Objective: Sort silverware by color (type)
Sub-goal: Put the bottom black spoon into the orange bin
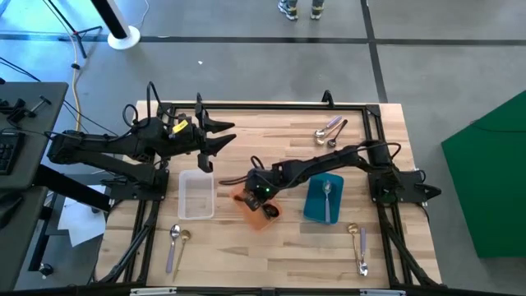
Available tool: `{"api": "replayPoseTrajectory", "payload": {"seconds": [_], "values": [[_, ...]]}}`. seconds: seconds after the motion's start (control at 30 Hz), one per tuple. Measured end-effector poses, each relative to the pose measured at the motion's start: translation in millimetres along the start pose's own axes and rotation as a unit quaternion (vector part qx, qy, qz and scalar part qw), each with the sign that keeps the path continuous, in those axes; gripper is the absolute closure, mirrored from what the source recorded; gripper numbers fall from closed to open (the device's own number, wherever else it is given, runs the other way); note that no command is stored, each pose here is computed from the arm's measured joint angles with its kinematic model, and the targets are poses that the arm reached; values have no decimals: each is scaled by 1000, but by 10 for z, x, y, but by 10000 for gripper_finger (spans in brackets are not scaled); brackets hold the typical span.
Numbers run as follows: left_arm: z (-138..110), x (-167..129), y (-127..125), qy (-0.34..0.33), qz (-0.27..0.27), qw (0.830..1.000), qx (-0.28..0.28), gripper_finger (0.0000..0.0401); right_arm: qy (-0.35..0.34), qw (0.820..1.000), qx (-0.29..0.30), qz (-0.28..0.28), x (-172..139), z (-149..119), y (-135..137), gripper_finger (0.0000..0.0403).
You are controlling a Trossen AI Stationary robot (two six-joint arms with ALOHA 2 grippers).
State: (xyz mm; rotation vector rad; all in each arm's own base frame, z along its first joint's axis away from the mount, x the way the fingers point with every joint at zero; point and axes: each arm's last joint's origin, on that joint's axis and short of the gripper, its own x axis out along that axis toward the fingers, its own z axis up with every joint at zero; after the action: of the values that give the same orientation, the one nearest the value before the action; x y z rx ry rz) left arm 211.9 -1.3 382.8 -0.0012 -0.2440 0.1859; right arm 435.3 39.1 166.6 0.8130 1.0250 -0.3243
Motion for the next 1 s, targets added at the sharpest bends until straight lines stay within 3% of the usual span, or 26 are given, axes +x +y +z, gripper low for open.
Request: {"api": "replayPoseTrajectory", "payload": {"seconds": [0.53,1.0], "values": [[1,0,0,0,0,1000,0,263,12,1000,5,9,-5,35,-30,400],[-1,1,0,0,1,1000,0,263,14,1000,4,11,-5,33,-28,347]]}}
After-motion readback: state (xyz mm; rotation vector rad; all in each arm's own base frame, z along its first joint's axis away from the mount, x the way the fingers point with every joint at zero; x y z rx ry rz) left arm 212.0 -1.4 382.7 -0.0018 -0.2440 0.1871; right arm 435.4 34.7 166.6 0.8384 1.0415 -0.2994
